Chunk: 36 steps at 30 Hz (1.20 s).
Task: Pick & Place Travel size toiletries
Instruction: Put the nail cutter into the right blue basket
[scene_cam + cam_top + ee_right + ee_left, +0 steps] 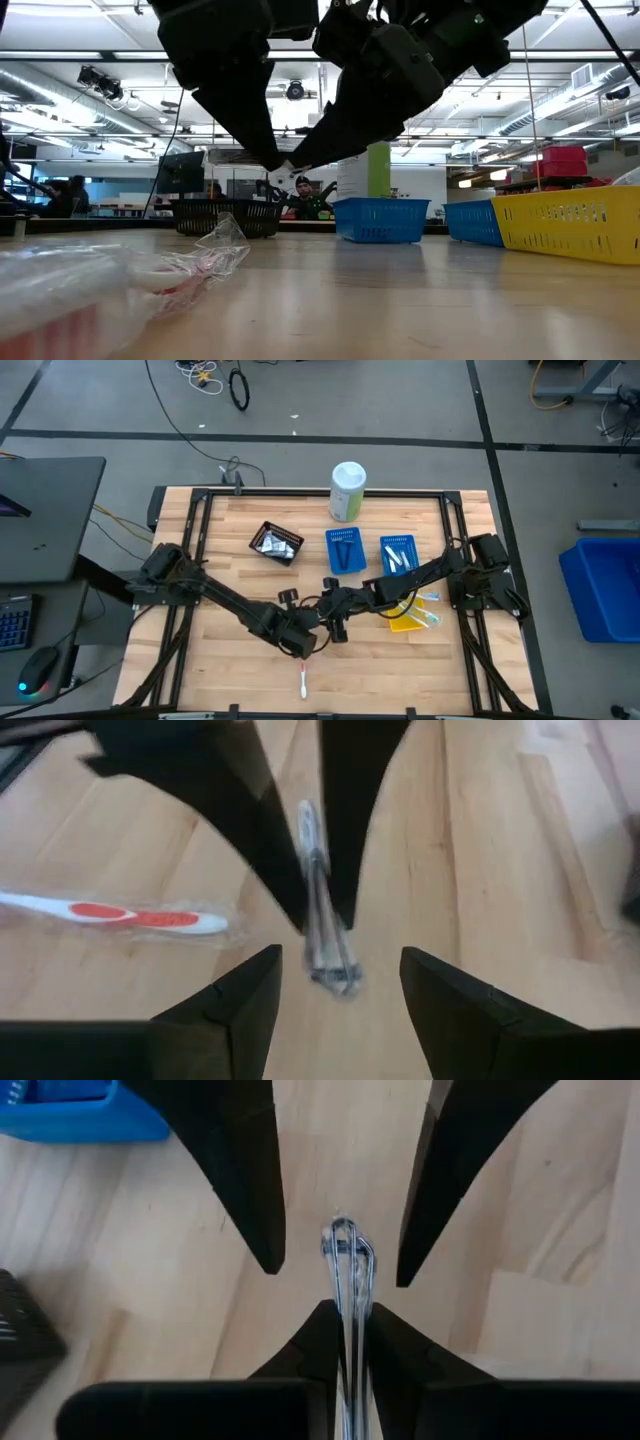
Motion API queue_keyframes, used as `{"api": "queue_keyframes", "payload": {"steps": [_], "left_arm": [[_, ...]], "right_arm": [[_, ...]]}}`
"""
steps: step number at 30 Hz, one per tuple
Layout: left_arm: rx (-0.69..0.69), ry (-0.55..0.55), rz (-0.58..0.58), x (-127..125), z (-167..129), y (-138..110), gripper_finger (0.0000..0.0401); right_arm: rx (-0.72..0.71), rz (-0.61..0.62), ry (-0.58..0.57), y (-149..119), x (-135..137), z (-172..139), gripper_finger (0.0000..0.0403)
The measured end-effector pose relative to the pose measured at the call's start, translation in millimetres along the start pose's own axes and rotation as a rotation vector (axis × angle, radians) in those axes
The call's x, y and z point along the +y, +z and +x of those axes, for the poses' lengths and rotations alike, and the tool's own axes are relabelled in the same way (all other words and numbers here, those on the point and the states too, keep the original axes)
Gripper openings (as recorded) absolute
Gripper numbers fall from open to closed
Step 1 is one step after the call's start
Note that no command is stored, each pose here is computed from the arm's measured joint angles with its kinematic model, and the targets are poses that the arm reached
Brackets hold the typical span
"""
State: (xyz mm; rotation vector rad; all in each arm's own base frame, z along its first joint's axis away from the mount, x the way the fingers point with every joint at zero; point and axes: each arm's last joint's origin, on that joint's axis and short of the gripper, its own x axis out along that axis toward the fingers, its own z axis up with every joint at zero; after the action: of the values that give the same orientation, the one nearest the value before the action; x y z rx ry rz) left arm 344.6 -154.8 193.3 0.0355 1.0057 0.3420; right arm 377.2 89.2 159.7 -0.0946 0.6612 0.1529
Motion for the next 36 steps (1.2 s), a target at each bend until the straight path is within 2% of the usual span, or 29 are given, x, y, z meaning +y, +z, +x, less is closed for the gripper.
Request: {"api": "queue_keyframes", "payload": {"steps": [6, 14, 18, 24, 27, 31, 36], "left_arm": [[-0.015, -0.007, -0.016, 4, 3, 6, 0.0047], [-0.018, -0.005, -0.077, 5, 5, 6, 0.0049], [-0.019, -0.008, -0.073, 5, 5, 6, 0.0066], [-0.039, 0.000, -0.084, 5, 4, 8, 0.0096], [-0.041, 0.006, -0.069, 6, 4, 8, 0.0117], [-0.057, 0.035, -0.075, 9, 6, 10, 0.0149], [-0.060, 0.060, -0.070, 14, 8, 12, 0.0177]], "right_arm": [[-0.014, 0.001, 0.000, 1, 0, 0, 0.0189], [0.036, 0.005, -0.002, -3, 0, 0, 0.0094], [0.041, -0.001, 0.001, -4, 0, 0, 0.0065], [0.047, -0.003, -0.005, -4, -1, -1, 0.0063], [0.078, -0.009, -0.057, -4, -2, -8, 0.0063], [0.187, -0.009, -0.176, -4, -7, -30, 0.0063], [0.336, 0.031, -0.319, -2, -15, -81, 0.0065]]}}
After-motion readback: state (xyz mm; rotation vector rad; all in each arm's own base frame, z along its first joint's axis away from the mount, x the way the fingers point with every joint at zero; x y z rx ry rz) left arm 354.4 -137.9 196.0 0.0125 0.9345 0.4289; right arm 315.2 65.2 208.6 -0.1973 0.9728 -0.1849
